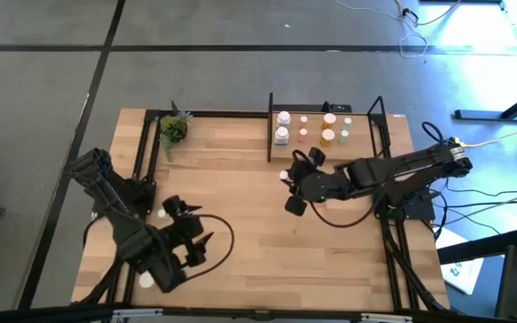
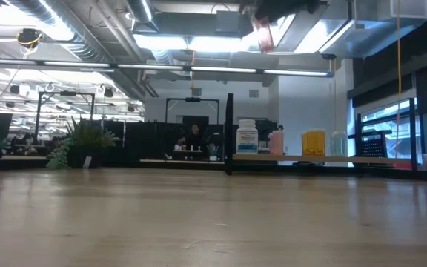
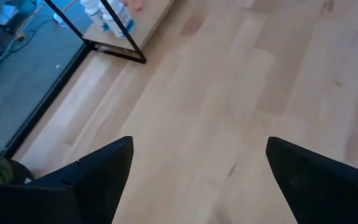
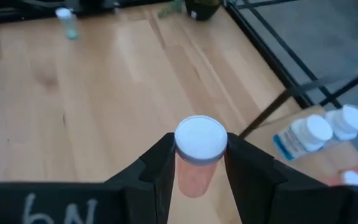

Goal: Pick and place medicine bottles onto shelf by color
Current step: Put the pink pill bottle on the shelf aligned with the other pink pill bottles

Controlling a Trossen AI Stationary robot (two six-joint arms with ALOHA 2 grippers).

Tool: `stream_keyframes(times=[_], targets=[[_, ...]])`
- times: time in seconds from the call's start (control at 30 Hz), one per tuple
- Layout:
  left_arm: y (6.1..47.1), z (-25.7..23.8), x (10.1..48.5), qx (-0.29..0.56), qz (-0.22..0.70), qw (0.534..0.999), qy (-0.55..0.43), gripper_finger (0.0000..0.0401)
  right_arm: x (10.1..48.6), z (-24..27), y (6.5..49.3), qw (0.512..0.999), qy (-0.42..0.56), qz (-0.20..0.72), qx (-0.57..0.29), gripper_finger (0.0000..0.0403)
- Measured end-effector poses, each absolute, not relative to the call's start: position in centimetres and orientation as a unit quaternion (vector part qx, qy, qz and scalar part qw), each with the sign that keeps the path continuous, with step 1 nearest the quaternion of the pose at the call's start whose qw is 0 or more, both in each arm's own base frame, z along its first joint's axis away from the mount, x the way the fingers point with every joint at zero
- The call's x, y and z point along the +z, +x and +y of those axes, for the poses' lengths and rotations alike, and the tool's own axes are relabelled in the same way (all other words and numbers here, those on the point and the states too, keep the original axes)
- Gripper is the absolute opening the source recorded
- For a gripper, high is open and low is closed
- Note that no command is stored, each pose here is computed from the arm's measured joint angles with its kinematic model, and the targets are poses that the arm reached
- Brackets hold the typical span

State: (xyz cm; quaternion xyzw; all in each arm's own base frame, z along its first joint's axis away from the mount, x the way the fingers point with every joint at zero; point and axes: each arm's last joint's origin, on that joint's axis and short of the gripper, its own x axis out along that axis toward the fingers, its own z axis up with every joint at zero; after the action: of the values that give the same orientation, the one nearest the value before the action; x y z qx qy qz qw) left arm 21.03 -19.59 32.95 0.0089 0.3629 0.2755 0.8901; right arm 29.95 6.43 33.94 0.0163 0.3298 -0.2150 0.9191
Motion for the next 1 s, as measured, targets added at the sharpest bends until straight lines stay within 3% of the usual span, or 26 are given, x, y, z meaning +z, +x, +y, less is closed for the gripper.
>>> stream_keyframes(times=[0.27, 0.7, 1.0], targets=[[21.7, -18.9, 32.9, 0.289, 0.365, 0.885, 0.007, 0.0363, 29.6, 7.0, 30.3, 0.925, 0.053, 0.306, -0.218, 0.0132], [21.7, -18.9, 32.9, 0.288, 0.366, 0.885, 0.006, 0.0363, 22.4, 9.2, 28.9, 0.953, 0.029, 0.219, -0.209, 0.0132], [22.8, -18.1, 32.9, 0.304, 0.358, 0.883, -0.019, 0.0363, 18.9, 8.6, 27.3, 0.951, 0.035, 0.221, -0.211, 0.0132]])
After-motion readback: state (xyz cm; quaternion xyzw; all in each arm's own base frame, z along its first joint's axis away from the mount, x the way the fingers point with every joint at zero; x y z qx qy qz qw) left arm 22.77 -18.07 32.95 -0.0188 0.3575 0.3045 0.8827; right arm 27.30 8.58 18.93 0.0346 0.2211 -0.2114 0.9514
